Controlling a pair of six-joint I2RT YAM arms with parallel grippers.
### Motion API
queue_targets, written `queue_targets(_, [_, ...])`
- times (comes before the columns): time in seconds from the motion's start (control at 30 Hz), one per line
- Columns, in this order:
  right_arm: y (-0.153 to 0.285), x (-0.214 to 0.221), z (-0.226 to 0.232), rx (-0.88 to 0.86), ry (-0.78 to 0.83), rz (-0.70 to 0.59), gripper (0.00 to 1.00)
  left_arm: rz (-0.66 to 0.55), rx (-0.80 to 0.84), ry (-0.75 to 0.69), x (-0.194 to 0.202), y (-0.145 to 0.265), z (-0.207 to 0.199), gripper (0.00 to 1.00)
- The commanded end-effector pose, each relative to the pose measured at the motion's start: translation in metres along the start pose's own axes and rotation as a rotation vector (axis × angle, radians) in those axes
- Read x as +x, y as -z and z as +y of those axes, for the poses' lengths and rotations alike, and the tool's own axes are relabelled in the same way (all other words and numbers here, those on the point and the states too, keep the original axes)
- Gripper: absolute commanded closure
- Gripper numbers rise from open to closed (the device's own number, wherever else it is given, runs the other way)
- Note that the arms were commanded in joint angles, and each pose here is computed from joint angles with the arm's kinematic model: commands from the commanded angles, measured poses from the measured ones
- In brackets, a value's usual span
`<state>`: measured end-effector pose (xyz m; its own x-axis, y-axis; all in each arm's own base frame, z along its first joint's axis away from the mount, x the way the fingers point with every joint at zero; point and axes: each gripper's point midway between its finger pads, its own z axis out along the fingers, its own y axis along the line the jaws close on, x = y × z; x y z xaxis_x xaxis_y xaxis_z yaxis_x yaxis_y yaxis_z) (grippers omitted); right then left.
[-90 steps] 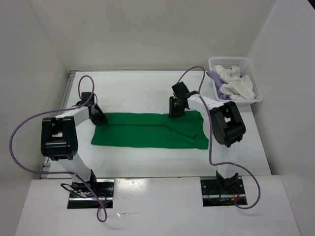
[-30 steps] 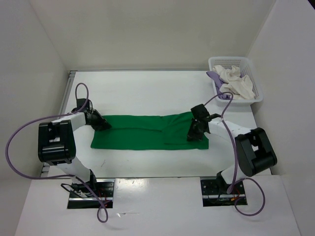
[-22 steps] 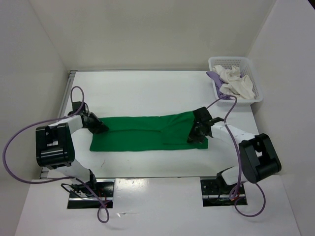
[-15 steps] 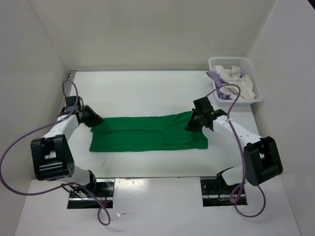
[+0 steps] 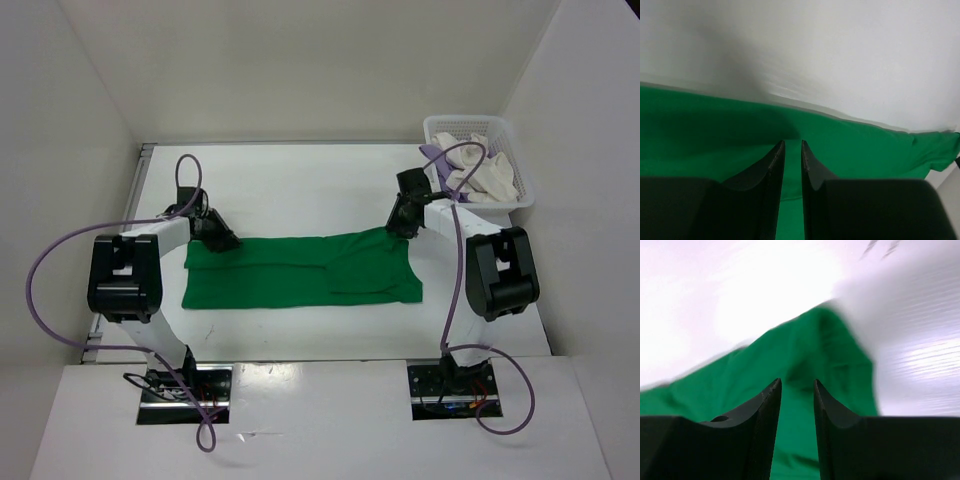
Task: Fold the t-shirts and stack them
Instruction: Fold the other side of the tshirt into a rectangle
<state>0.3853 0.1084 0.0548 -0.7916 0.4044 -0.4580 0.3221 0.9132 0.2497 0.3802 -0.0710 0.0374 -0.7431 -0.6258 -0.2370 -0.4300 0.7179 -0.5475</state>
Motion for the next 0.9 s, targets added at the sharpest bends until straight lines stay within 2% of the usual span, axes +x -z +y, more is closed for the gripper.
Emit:
queue_targets(0.0, [0.007, -0.043, 0.000, 0.023, 0.017, -0.118, 0.62, -0.057, 0.010, -0.005, -0.015, -0.002, -0.003, 0.74])
queue_targets(0.13, [-0.003, -0.040, -0.014, 0.074, 0.011, -0.111, 0.60, -0.057, -0.007, 0.020, -0.018, -0.006, 0.009, 0.74])
queue_targets(0.27, [-0.017, -0.029, -0.003, -0.004, 0.006, -0.056, 0.58, -0.044, -0.027, 0.040, -0.013, -0.010, 0.022, 0.74])
queue_targets(0.4, [-0.030, -0.033, -0.002, -0.012, -0.002, -0.050, 0.72, -0.033, -0.042, 0.065, -0.013, -0.017, 0.030, 0.74])
queue_targets(0.47, [-0.032, -0.034, -0.001, -0.011, -0.002, -0.049, 0.82, -0.032, -0.049, 0.086, -0.012, -0.017, 0.034, 0.74])
queue_targets(0.53, [-0.029, -0.044, 0.001, -0.027, -0.021, -0.082, 0.86, -0.037, -0.043, 0.108, -0.014, -0.016, 0.037, 0.74])
queue_targets(0.7, [-0.032, -0.047, -0.023, 0.027, -0.054, -0.082, 0.86, -0.075, -0.065, 0.199, -0.030, -0.007, 0.061, 0.74])
queue_targets(0.8, [-0.032, -0.046, -0.033, 0.048, -0.069, -0.068, 0.86, -0.056, -0.087, 0.245, -0.028, -0.008, 0.077, 0.74])
queue_targets(0.87, [-0.033, -0.041, -0.036, 0.057, -0.068, -0.053, 0.80, -0.042, -0.069, 0.293, -0.026, -0.005, 0.084, 0.74])
